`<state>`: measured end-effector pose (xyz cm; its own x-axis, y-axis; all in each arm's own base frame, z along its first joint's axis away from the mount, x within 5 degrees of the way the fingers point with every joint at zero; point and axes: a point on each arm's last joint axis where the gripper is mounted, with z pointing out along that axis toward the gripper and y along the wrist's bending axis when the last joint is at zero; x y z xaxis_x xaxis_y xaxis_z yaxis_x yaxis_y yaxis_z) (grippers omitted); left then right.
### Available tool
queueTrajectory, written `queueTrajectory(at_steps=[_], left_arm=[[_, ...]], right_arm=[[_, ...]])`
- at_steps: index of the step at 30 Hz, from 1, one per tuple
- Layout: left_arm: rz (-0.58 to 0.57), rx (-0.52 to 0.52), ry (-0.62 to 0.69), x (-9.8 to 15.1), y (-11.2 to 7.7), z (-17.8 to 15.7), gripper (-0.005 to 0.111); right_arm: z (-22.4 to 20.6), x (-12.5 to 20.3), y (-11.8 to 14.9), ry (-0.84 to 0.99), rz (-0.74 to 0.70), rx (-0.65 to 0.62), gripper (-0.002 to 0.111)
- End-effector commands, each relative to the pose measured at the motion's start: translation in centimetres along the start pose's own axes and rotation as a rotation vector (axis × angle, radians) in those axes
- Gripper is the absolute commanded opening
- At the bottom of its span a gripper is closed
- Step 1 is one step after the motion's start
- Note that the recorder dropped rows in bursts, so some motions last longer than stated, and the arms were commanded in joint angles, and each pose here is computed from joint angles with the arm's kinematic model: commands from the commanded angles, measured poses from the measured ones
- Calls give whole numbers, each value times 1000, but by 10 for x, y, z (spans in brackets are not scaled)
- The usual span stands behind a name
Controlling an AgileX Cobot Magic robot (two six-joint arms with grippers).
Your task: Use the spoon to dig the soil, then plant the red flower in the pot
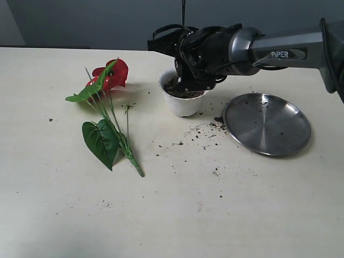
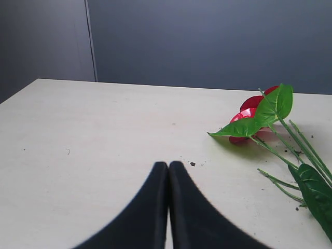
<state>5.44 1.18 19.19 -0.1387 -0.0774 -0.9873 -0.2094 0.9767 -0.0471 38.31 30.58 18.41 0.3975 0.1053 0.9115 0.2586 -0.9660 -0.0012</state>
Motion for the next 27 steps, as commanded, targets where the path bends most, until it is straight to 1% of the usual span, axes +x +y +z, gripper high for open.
queueTrajectory(at_steps=[1,10,16,23,27], left_arm=[[-6,0,-8,0,0,0,1],[-6,0,-8,0,0,0,1],[-6,0,-8,0,0,0,1],[-6,0,-8,0,0,0,1],[-6,0,-8,0,0,0,1]], right_arm=[[5,-2,5,1,-14,-20,-1],[12,-16,4,-28,-27,-24,-1],[11,-17,2,-30,-29,-23,-1],[9,-35,5,-67,-57,-51,-1],[6,-35,2,-61,-63,-60,-1]])
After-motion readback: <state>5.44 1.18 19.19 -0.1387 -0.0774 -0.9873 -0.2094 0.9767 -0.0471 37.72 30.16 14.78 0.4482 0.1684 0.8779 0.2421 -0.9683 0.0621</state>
